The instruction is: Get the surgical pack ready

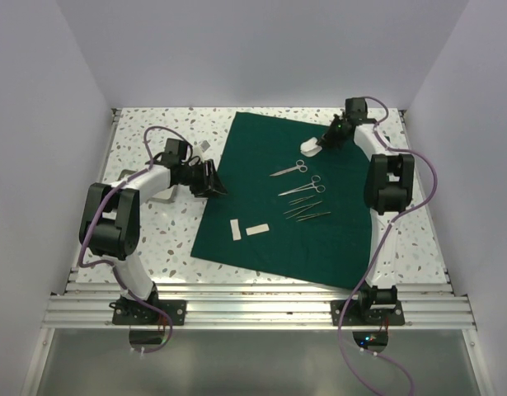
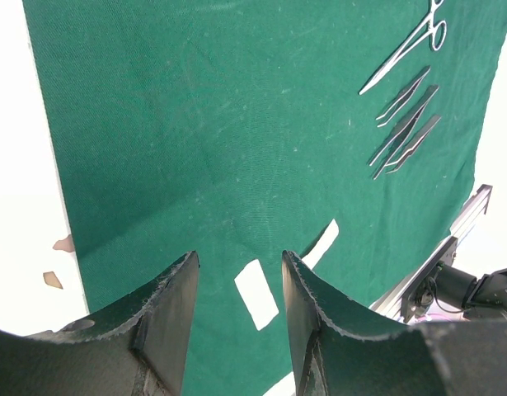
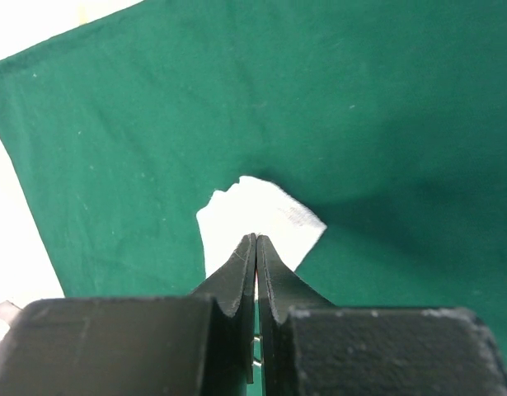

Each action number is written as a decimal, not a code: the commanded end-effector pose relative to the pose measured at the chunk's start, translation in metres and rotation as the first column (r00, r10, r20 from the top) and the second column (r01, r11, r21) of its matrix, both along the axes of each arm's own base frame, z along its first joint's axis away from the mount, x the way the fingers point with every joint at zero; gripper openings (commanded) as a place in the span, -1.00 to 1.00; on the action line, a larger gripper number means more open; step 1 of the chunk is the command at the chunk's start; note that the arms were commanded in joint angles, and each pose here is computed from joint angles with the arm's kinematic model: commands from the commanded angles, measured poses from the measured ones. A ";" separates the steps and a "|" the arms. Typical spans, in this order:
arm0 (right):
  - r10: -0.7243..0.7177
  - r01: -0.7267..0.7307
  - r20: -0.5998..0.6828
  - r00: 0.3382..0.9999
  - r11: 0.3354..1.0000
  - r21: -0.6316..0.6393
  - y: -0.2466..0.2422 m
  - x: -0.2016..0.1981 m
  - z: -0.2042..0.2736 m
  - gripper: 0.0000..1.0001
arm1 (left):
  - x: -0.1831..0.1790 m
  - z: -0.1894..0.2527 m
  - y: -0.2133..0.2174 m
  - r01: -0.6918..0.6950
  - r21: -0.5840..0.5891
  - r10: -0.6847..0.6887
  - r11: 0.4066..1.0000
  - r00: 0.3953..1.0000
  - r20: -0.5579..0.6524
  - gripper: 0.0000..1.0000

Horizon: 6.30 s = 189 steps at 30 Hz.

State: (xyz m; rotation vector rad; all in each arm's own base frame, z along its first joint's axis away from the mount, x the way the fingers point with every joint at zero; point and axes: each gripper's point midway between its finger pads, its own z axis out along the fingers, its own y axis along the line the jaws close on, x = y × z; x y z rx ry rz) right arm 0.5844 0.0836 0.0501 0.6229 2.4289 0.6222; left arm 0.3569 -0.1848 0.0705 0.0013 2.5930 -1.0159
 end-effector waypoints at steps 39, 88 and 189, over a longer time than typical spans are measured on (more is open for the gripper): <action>-0.065 0.070 -0.043 0.997 0.992 0.106 0.024 -0.023 0.017 0.08 | 0.000 0.015 -0.007 0.039 -0.040 -0.037 0.998 0.998 0.049 -0.02; -0.269 0.278 -0.091 0.959 0.954 0.109 0.008 -0.003 -0.031 -0.33 | 0.004 0.019 -0.004 0.035 -0.024 -0.033 0.999 0.997 0.063 -0.02; 0.728 -0.716 -0.175 0.663 0.685 0.133 0.164 -0.308 0.082 -0.07 | 0.048 0.022 0.220 -0.551 -0.090 0.558 0.830 0.823 0.105 -1.00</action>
